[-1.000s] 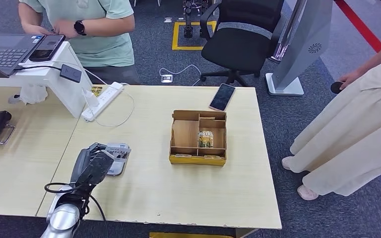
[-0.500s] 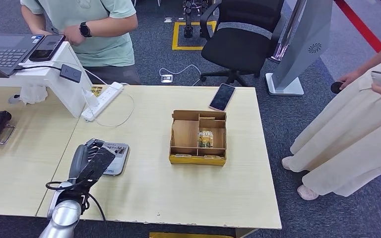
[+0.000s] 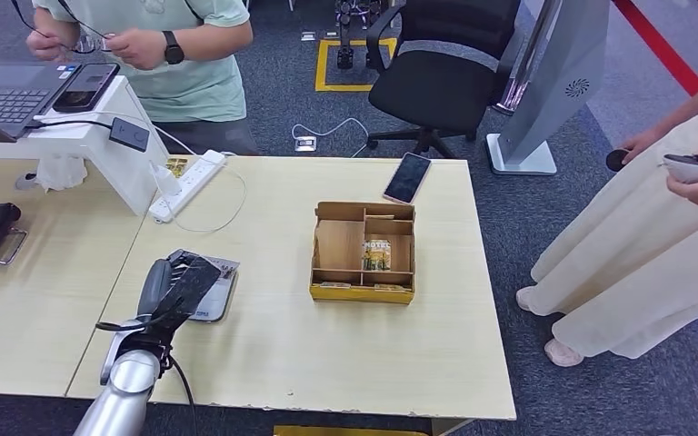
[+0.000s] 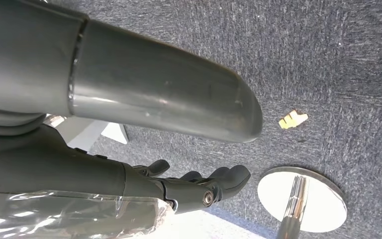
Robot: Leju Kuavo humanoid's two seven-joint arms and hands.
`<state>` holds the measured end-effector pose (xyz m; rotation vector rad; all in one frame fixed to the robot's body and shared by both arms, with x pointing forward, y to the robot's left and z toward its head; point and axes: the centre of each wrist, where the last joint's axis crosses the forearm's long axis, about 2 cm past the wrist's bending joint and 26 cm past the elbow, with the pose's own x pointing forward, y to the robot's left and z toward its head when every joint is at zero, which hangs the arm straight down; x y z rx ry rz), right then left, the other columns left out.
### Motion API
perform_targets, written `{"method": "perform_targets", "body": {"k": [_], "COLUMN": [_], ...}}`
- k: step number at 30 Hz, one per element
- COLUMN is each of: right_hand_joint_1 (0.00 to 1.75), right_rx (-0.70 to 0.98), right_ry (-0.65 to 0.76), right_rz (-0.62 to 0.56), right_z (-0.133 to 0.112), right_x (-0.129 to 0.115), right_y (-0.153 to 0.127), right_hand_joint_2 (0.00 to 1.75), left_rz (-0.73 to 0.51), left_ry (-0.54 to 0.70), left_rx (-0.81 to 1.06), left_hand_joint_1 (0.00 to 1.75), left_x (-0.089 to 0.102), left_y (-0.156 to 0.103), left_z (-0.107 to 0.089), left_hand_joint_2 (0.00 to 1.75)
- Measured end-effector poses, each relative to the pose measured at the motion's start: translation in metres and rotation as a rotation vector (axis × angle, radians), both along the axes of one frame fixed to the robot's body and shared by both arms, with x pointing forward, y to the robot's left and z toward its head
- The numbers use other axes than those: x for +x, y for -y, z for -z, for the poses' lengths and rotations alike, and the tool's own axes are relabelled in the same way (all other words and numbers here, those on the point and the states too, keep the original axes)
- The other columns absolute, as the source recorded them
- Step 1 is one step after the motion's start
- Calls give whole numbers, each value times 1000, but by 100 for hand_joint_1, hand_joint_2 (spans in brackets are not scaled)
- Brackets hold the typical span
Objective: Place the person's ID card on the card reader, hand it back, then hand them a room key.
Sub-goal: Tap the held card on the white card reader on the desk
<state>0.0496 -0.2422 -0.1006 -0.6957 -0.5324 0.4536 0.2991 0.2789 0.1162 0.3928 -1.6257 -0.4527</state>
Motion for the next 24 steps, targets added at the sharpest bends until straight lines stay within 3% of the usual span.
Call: {"method": "perform_targets", "body": {"k": [11,24], "right_hand_joint_1": [0,0], "right_rx": [-4,-5], "right_ry": [-2,-3], "right_rz": [-13,-18], "right_z": [0,0], "right_x": [1,1], "right_y": [0,0], "right_hand_joint_2": [0,0], "left_rz": [20,2], "left_ry": [-128,-189], "left_rx": [-27,-6], "left_hand_joint_1": [175,175], "left_x": [1,-2], "left_y": [3,1], "left_z": [23,34], "left_hand_joint_2": [175,175]}}
